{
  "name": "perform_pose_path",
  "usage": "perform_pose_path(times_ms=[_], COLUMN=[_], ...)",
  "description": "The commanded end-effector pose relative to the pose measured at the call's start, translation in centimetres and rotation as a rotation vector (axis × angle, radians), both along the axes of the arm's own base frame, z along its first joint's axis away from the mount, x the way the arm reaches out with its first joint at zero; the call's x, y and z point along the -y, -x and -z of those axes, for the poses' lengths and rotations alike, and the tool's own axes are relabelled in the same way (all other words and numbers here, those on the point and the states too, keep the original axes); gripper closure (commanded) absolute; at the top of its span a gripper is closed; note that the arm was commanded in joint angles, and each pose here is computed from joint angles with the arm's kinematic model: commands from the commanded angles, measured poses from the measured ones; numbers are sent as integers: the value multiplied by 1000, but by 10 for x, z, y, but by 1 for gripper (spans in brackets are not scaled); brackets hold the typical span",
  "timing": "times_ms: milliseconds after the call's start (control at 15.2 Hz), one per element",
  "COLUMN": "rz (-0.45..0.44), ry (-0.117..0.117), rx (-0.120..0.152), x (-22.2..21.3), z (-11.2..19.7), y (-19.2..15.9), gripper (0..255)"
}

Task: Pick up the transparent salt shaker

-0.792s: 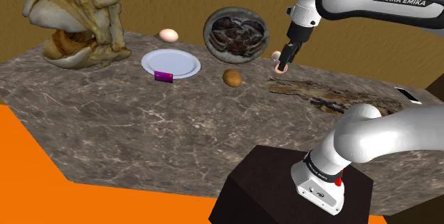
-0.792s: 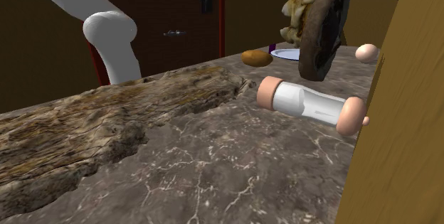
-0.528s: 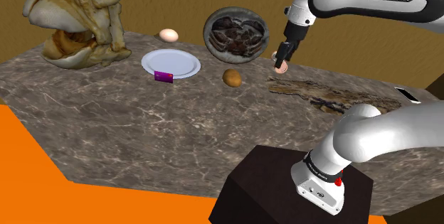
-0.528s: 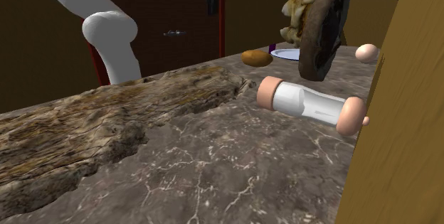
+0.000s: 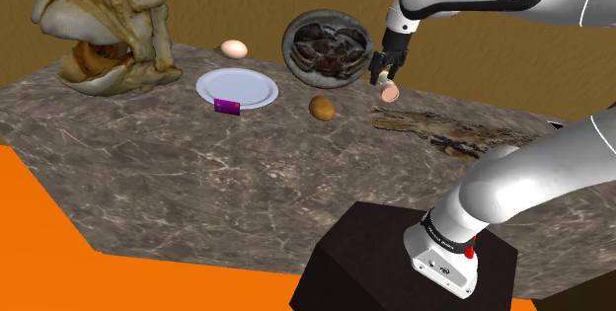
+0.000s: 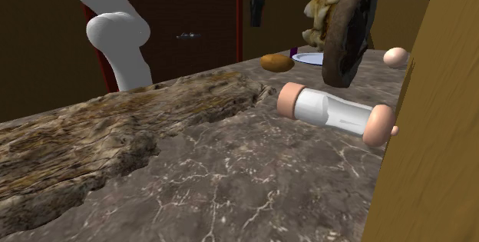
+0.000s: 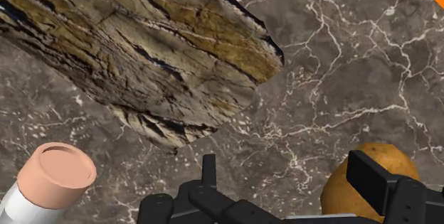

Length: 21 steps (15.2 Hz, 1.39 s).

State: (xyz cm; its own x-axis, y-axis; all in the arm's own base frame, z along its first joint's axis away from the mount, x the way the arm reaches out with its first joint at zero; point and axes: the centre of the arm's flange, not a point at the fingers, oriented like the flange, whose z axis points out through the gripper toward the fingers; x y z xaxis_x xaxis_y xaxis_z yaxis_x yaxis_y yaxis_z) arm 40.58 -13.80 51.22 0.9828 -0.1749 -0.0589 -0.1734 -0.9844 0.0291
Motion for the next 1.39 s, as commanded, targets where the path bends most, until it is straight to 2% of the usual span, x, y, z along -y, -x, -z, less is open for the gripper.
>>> perform_pose_path(times_ms=[0,660,1320], rz=[53,308,563], ry=[-3,-24,-44], rx=[-5,-32,-59], x=[26,150,281], z=[7,44,86], y=[-15,-66,-83], gripper=[0,0,0])
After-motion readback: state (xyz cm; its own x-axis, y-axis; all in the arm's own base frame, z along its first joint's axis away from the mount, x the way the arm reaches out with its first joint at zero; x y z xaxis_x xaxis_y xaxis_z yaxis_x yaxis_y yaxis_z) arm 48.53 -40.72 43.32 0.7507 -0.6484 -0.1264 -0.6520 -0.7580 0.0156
